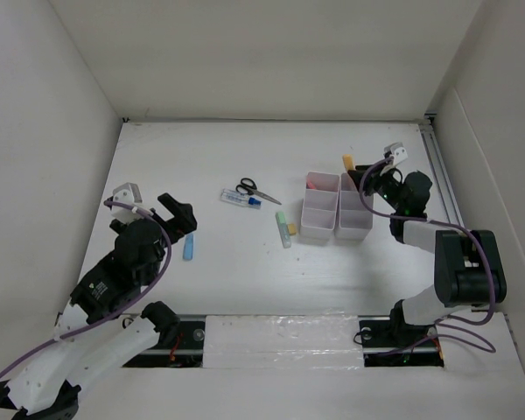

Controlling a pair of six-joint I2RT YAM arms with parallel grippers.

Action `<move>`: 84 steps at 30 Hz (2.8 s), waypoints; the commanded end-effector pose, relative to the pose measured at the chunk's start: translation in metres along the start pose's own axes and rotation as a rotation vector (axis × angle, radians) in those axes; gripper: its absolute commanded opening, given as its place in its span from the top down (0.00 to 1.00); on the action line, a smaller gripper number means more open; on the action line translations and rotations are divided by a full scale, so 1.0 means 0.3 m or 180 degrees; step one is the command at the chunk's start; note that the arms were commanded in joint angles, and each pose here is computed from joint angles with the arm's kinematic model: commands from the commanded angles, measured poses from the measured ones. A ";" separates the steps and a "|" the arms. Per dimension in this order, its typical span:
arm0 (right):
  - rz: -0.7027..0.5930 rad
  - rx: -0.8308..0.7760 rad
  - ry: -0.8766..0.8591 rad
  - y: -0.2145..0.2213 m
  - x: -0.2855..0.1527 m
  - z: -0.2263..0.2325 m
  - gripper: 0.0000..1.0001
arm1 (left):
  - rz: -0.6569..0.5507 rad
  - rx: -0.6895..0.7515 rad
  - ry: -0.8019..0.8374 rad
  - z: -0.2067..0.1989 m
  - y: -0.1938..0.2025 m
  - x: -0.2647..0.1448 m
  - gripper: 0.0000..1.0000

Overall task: Sort the stationery into containers
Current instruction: Place the stationery into the container, then grab a piece of stationery with the right arm

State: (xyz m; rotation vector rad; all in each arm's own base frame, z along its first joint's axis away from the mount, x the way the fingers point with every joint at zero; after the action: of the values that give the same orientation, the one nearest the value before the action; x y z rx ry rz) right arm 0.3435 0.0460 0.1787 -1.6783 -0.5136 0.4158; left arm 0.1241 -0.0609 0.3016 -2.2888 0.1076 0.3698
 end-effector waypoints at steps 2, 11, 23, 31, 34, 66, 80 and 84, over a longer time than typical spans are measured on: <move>-0.0117 -0.0106 0.0004 -0.035 -0.002 0.006 0.59 | -0.0061 -0.0024 0.0079 -0.004 -0.010 -0.003 0.00; -0.0203 -0.0160 -0.0011 -0.051 -0.016 0.026 0.57 | -0.0050 -0.0013 0.0114 -0.008 -0.011 -0.003 0.00; -0.0445 -0.0282 -0.0212 -0.204 -0.089 0.138 0.14 | -0.0026 -0.0013 0.0130 -0.016 -0.007 0.001 0.00; 0.0181 -0.0124 -0.0508 -0.315 -0.019 0.419 0.40 | -0.0073 -0.0072 0.0098 -0.003 -0.014 -0.008 0.00; 0.0516 0.0163 -0.0503 -0.324 0.002 0.534 0.57 | -0.0109 -0.0092 0.0100 0.000 -0.021 -0.013 0.00; 0.2644 0.0089 0.0359 0.025 0.320 0.778 0.37 | -0.0178 -0.0161 0.0021 0.012 -0.032 -0.022 0.00; 0.2827 0.0086 0.0306 0.116 0.343 0.789 0.38 | -0.0178 -0.0161 0.0021 0.012 -0.032 -0.022 0.00; 0.2862 0.0088 0.0278 0.126 0.333 0.792 0.44 | -0.0178 -0.0161 0.0021 0.012 -0.032 -0.022 0.00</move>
State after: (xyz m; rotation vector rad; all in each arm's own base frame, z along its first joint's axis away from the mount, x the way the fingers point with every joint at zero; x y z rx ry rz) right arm 0.2990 0.2883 0.1010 -1.8409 0.3706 0.9933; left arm 0.1194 -0.0544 0.3048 -2.3213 0.0646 0.3499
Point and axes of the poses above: each gripper's point midway between its finger pads, its own x axis out along the fingers, its own z axis along the line the jaws close on, y = z × x, the point moved 9 cm from there along -x, back along the fingers, and after that the axes turned 15 degrees about -x, right-handed, at the moved point
